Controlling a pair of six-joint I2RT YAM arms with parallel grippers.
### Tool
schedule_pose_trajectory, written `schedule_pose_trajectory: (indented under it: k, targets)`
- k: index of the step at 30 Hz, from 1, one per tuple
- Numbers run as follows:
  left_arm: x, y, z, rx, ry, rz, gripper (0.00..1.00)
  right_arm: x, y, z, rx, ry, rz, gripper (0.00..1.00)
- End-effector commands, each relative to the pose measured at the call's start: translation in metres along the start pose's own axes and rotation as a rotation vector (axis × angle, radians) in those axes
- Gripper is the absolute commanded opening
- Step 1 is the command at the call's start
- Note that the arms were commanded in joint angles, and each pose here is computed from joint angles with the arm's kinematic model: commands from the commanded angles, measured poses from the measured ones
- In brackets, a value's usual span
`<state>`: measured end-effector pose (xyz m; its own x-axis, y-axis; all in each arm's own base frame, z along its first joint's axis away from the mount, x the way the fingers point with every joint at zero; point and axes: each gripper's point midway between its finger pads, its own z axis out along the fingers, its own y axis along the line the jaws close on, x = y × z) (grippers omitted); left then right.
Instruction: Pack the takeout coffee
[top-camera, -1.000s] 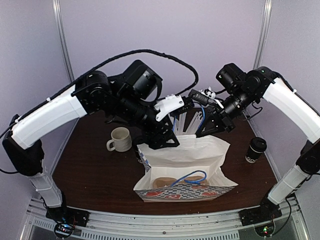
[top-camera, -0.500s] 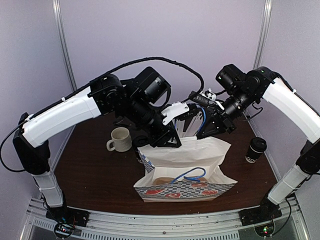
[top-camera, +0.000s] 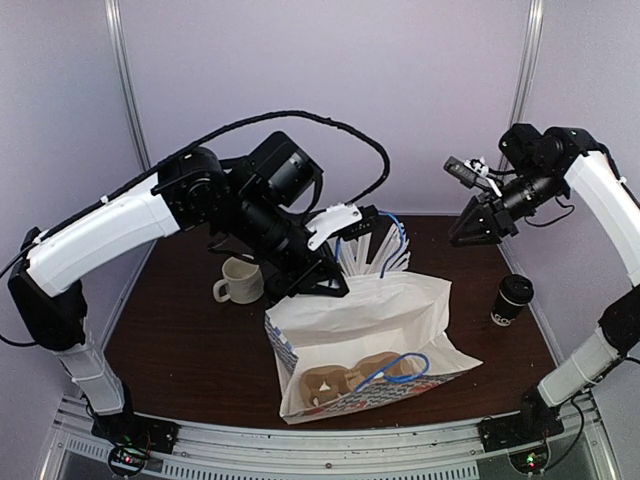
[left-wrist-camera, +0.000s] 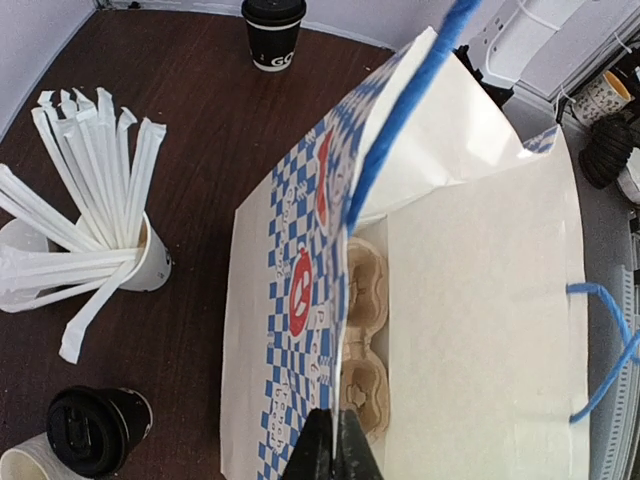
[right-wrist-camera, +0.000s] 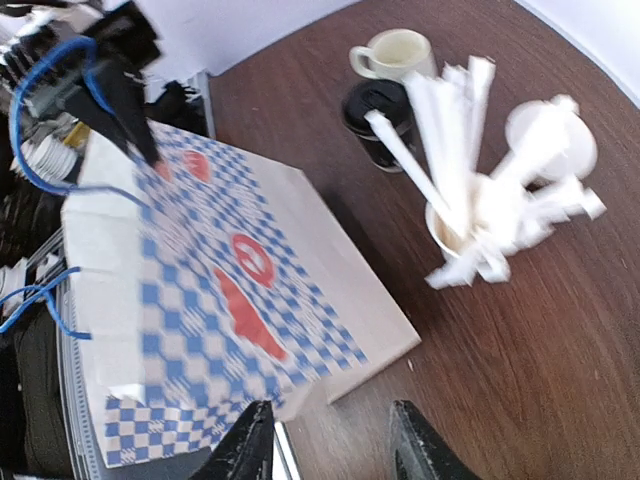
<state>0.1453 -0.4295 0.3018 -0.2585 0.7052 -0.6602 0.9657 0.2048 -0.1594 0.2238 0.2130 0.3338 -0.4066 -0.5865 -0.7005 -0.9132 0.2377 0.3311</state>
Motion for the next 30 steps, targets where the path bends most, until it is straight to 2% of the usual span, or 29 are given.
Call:
schedule_pose_trajectory:
  k: [1,6,7,10,12,14,22,30]
  targets:
    - [0.000,-0.004,-0.037,-0.025,-0.064,-0.026,0.00,0.066,-0.028,-0.037,0.180,0.081,0.138,0.42]
    - [0.010,-0.005,-0.043,-0.033,-0.058,-0.031,0.00,0.153,-0.094,-0.072,0.411,0.209,0.414,0.40]
    - [0.012,-0.004,-0.042,-0.035,-0.055,-0.031,0.00,0.168,-0.106,-0.082,0.473,0.248,0.451,0.42]
    - [0.014,-0.004,-0.040,-0.027,-0.056,-0.029,0.00,0.197,-0.131,-0.104,0.604,0.357,0.451,0.59]
    - [0.014,-0.004,-0.038,-0.015,-0.058,-0.028,0.00,0.202,-0.137,-0.106,0.607,0.402,0.395,0.70]
    - [0.014,-0.005,-0.035,0.006,-0.055,-0.025,0.00,0.203,-0.140,-0.106,0.587,0.427,0.346,0.75]
    - [0.014,-0.005,-0.028,0.027,-0.050,-0.027,0.00,0.230,-0.166,-0.106,0.489,0.602,0.329,0.78]
    - [0.012,-0.005,-0.026,0.030,-0.054,-0.024,0.00,0.244,-0.190,-0.103,0.478,0.661,0.325,0.80]
